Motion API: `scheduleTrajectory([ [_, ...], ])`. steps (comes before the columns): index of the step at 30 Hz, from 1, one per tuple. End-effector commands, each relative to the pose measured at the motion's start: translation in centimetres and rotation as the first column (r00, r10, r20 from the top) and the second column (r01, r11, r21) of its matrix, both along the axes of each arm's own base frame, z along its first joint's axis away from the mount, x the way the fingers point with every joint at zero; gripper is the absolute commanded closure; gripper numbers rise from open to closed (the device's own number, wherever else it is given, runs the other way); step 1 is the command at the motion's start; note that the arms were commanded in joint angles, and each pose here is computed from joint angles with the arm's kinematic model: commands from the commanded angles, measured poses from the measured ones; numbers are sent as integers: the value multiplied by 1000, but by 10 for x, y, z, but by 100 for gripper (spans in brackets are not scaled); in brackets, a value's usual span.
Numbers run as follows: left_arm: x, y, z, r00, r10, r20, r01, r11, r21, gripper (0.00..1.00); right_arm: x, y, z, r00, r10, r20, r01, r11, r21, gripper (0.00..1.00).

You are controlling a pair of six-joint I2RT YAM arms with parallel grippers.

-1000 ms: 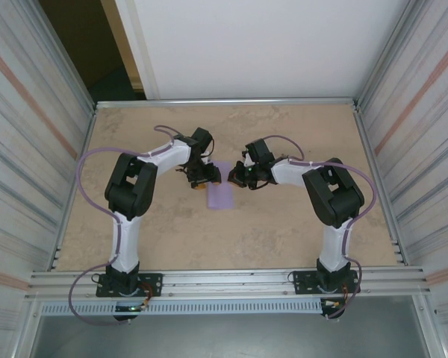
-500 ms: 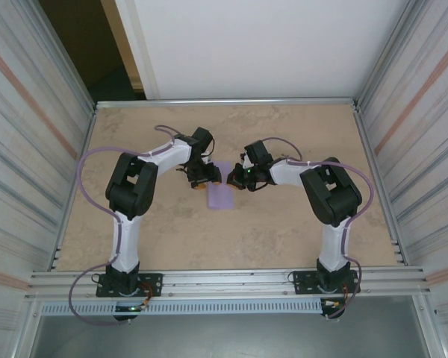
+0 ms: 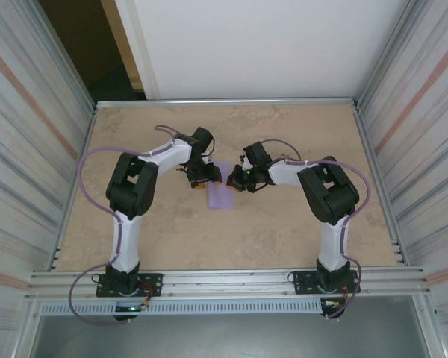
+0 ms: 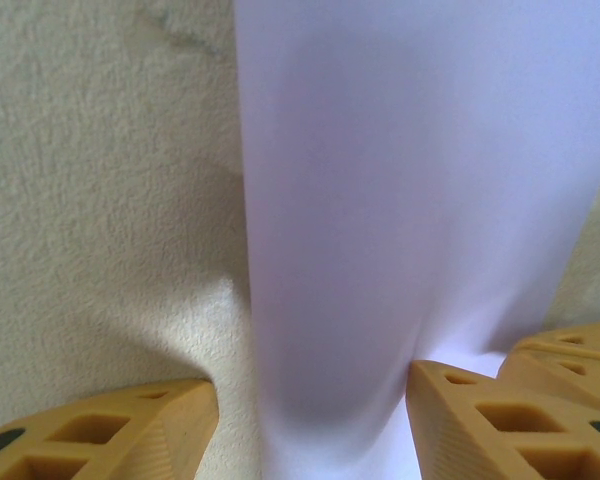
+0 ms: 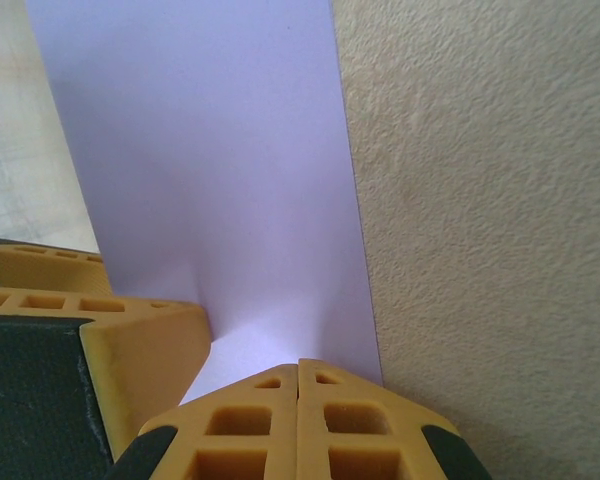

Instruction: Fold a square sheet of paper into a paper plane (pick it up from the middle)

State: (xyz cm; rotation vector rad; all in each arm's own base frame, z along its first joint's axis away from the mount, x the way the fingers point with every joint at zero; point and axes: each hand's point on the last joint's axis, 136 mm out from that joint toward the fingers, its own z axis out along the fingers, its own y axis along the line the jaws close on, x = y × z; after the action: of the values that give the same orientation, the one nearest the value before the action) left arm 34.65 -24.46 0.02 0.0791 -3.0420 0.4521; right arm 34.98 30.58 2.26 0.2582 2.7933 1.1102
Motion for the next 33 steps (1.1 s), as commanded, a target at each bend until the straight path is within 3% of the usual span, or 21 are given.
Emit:
scheduleTrajectory([
  [1, -97, 36, -121, 939, -14, -344, 92, 973, 211, 42, -8, 3, -11, 999, 23, -48, -24, 1000, -15, 97],
  [14, -92, 26, -102, 944, -17, -329, 74, 984, 163, 41, -30, -20, -49, 989, -1, -149, -21, 989, -147, 100],
  [19, -75, 8, -60, 967, -23, -253, 45, 996, 82, 39, -37, -29, -60, 984, -6, -178, -28, 982, -186, 100],
  [26, -38, -12, 22, 998, -6, -58, 1, 998, -69, 34, -52, -35, -58, 981, -5, -196, -33, 981, -192, 100],
  [33, -45, -20, 55, 999, 30, 35, -21, 971, -239, 32, -72, -34, -45, 982, -11, -190, -26, 981, -191, 100],
])
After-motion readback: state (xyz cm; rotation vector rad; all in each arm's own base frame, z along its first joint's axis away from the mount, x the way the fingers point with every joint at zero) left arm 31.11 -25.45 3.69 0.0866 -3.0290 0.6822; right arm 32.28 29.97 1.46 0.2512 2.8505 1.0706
